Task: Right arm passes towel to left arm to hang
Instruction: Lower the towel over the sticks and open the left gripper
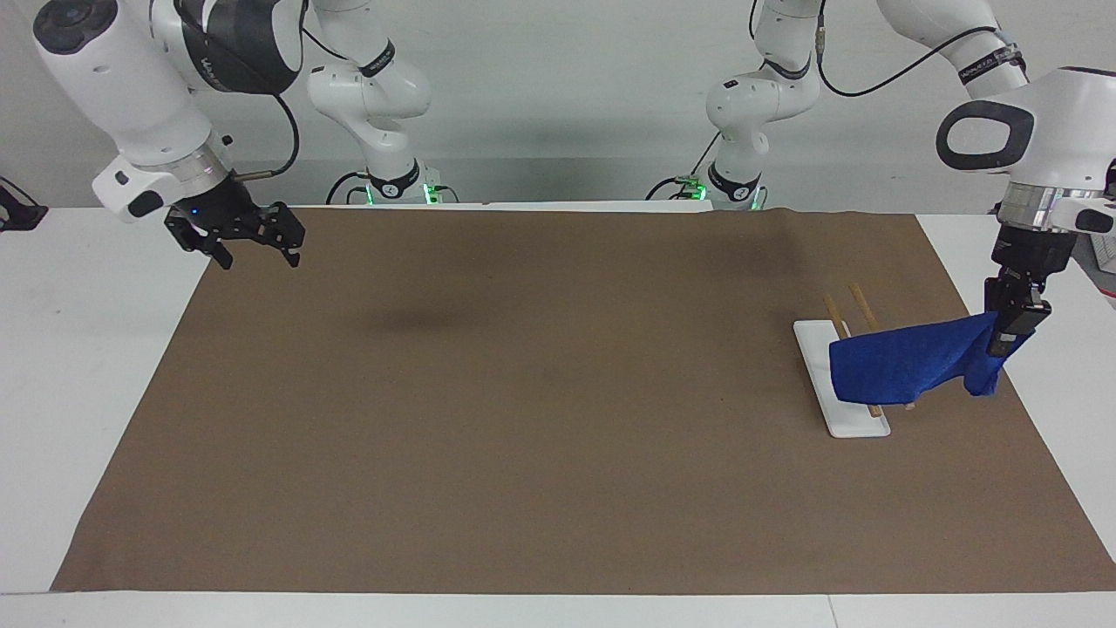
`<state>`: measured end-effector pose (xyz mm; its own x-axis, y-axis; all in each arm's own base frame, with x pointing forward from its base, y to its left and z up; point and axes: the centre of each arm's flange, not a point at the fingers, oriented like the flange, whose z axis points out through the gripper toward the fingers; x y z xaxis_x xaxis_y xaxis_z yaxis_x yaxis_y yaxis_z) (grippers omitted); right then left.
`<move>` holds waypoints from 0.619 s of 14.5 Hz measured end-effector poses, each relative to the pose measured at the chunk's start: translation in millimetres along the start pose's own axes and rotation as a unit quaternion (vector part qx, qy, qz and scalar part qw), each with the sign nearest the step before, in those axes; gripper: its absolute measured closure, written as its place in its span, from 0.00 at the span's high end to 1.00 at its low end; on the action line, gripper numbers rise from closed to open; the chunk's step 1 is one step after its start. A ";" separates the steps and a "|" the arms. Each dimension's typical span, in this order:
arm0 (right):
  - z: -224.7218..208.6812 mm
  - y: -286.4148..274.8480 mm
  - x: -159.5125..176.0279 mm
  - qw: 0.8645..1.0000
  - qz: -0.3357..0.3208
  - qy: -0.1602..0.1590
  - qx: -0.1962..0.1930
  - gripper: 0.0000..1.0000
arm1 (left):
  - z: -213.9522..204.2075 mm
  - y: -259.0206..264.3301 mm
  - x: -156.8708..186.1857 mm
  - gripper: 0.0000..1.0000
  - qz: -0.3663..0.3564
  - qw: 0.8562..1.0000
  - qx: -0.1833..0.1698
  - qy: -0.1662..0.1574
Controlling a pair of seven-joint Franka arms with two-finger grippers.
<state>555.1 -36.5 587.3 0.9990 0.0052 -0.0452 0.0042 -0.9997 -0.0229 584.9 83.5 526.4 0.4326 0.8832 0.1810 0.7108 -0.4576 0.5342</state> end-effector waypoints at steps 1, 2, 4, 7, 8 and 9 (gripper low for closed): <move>0.0 0.0 0.0 1.000 0.000 0.000 0.000 1.00 | 3.6 -4.1 -0.1 0.02 0.011 1.000 0.004 -0.002; 0.0 0.0 0.0 1.000 0.000 0.000 0.000 1.00 | 7.4 -9.9 0.4 0.02 0.021 1.000 0.009 -0.005; 0.0 0.0 0.0 1.000 0.000 0.000 0.000 1.00 | 13.6 -20.1 2.4 0.02 0.033 0.999 0.018 -0.008; 0.0 0.0 0.0 1.000 0.000 0.000 0.000 1.00 | 22.4 -30.9 1.3 0.02 0.060 0.998 0.028 -0.015; 0.0 0.0 0.0 1.000 0.000 0.000 0.000 1.00 | 25.6 -38.1 2.8 0.02 0.073 0.997 0.033 -0.017; 0.0 0.0 0.0 1.000 0.000 0.000 0.000 1.00 | 29.0 -46.8 4.8 0.02 0.086 0.995 0.039 -0.020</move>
<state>555.0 -36.5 587.2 0.9989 0.0053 -0.0456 0.0042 -0.9997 -0.0230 569.9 106.2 478.3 0.5724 0.7870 0.2303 0.6646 -0.6097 0.4319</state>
